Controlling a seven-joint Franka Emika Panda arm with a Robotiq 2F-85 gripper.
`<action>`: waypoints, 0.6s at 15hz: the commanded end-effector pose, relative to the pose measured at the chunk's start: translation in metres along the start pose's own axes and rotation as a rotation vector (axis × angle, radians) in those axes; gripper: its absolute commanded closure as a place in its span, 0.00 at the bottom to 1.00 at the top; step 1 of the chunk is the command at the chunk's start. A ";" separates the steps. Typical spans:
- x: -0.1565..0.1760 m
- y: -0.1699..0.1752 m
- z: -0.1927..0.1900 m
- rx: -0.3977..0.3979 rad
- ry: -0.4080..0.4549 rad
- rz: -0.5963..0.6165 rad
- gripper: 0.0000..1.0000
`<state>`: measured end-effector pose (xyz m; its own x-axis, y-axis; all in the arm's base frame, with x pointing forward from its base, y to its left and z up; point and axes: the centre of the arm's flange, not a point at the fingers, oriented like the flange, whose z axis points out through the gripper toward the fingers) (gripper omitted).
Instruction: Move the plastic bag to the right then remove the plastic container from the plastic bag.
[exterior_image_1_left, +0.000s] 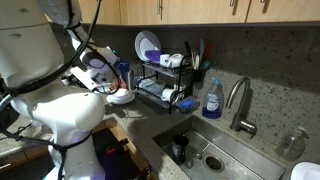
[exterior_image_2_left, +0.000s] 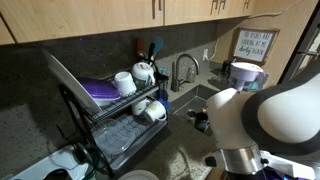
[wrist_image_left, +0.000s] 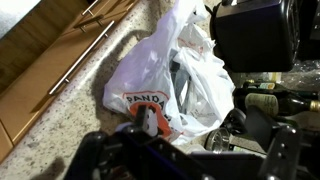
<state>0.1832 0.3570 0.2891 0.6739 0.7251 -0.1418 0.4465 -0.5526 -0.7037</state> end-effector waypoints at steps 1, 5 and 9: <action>0.010 -0.005 0.025 -0.005 -0.032 -0.033 0.00; 0.016 -0.011 0.053 -0.029 -0.088 -0.062 0.00; 0.032 -0.014 0.070 -0.080 -0.125 -0.092 0.00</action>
<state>0.1508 0.3936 0.2565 0.5698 0.8041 -0.1697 0.5246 -0.5148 -0.6781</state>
